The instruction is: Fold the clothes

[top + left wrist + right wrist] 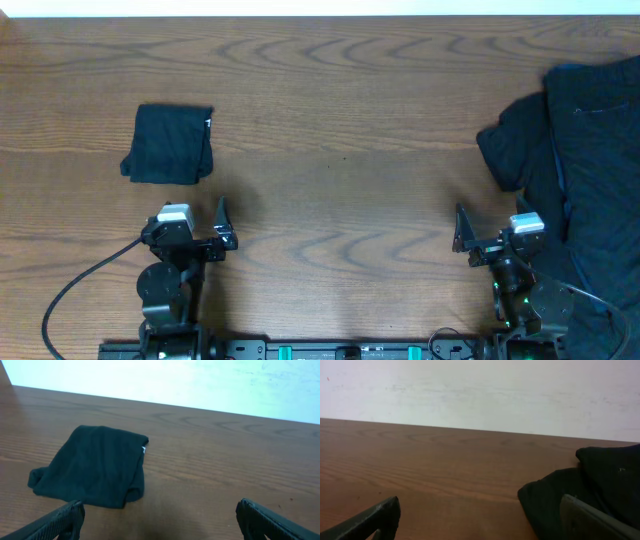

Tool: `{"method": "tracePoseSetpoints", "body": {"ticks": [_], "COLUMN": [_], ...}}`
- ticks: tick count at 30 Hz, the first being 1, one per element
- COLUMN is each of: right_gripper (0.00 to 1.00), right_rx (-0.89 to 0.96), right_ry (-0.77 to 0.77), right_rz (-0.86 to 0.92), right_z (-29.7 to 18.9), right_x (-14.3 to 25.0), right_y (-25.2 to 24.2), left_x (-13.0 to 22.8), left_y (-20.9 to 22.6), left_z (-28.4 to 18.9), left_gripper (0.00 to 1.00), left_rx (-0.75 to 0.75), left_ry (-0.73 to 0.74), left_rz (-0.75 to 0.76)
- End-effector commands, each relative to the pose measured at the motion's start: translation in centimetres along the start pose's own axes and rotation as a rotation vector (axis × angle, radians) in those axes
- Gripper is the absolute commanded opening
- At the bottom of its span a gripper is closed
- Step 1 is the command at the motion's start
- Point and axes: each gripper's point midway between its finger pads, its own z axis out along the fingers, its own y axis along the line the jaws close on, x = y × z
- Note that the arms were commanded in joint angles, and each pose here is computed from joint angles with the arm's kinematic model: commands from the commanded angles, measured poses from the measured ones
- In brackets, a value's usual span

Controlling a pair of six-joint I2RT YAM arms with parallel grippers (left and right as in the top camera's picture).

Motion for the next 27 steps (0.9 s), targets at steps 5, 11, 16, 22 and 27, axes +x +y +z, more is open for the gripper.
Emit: {"method": "tracePoseSetpoints", "body": {"ticks": [5, 11, 16, 22, 27], "right_gripper": [0.99, 0.99, 0.99, 0.99, 0.99], "right_rx": [0.014, 0.014, 0.014, 0.014, 0.014], "right_ry": [0.0, 0.0, 0.0, 0.0, 0.0], "right_rz": [0.018, 0.018, 0.018, 0.018, 0.018], "right_z": [0.0, 0.0, 0.0, 0.0, 0.0], "right_x": [0.1, 0.1, 0.1, 0.1, 0.1], "right_y": [-0.3, -0.3, -0.3, -0.3, -0.3], "left_x": [0.9, 1.5, 0.9, 0.6, 0.3], "left_y": [0.1, 0.3, 0.2, 0.2, 0.1], "left_z": [0.0, -0.4, -0.6, -0.6, -0.7], "left_gripper": [0.98, 0.98, 0.98, 0.98, 0.98], "left_rx": [0.002, -0.007, -0.004, -0.002, 0.0], "left_ry": [-0.022, -0.013, -0.043, -0.054, -0.071], "left_rz": [0.0, 0.001, 0.025, 0.025, 0.026]}}
